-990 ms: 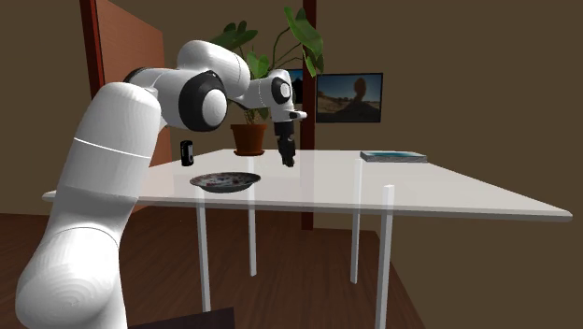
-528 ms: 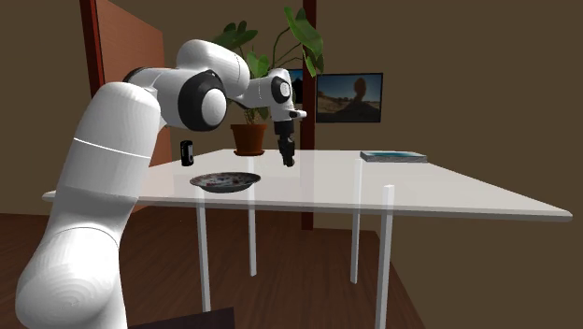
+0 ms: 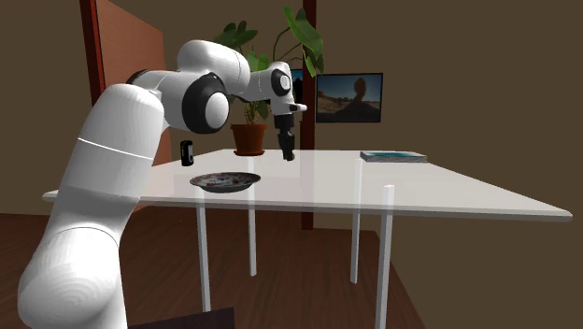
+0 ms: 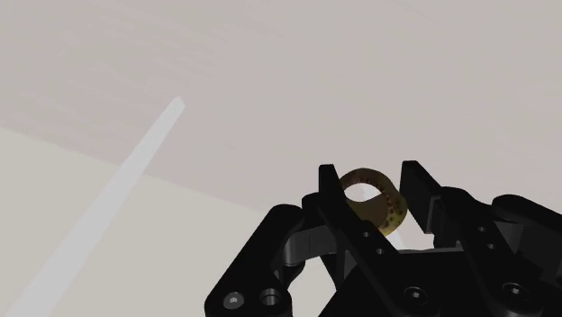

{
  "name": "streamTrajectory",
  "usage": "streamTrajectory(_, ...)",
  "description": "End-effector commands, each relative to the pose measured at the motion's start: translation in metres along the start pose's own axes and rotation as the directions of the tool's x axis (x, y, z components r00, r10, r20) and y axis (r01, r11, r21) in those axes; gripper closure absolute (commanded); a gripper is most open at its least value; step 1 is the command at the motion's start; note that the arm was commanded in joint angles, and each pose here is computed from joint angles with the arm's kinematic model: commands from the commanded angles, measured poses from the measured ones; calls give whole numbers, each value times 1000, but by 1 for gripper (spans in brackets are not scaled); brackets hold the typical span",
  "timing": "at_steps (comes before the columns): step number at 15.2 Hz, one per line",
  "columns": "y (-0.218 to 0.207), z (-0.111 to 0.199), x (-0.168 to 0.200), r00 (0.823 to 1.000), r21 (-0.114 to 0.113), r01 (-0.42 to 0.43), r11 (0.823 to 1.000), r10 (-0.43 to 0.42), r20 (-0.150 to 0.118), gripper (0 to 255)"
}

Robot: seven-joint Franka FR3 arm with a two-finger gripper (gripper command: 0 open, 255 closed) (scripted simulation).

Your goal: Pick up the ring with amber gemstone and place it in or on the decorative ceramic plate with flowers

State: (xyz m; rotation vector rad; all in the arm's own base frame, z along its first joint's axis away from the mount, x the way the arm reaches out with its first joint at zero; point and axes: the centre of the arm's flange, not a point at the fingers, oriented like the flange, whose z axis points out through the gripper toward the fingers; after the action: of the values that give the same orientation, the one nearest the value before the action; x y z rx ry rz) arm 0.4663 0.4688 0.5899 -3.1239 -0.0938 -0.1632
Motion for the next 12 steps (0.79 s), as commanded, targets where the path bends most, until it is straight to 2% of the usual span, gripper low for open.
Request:
streamTrajectory(1, 0, -11, 1, 1000, 0, 0, 1000, 0, 0, 255)
streamTrajectory(12, 0, -69, 7, 1000, 0, 0, 1000, 0, 0, 255)
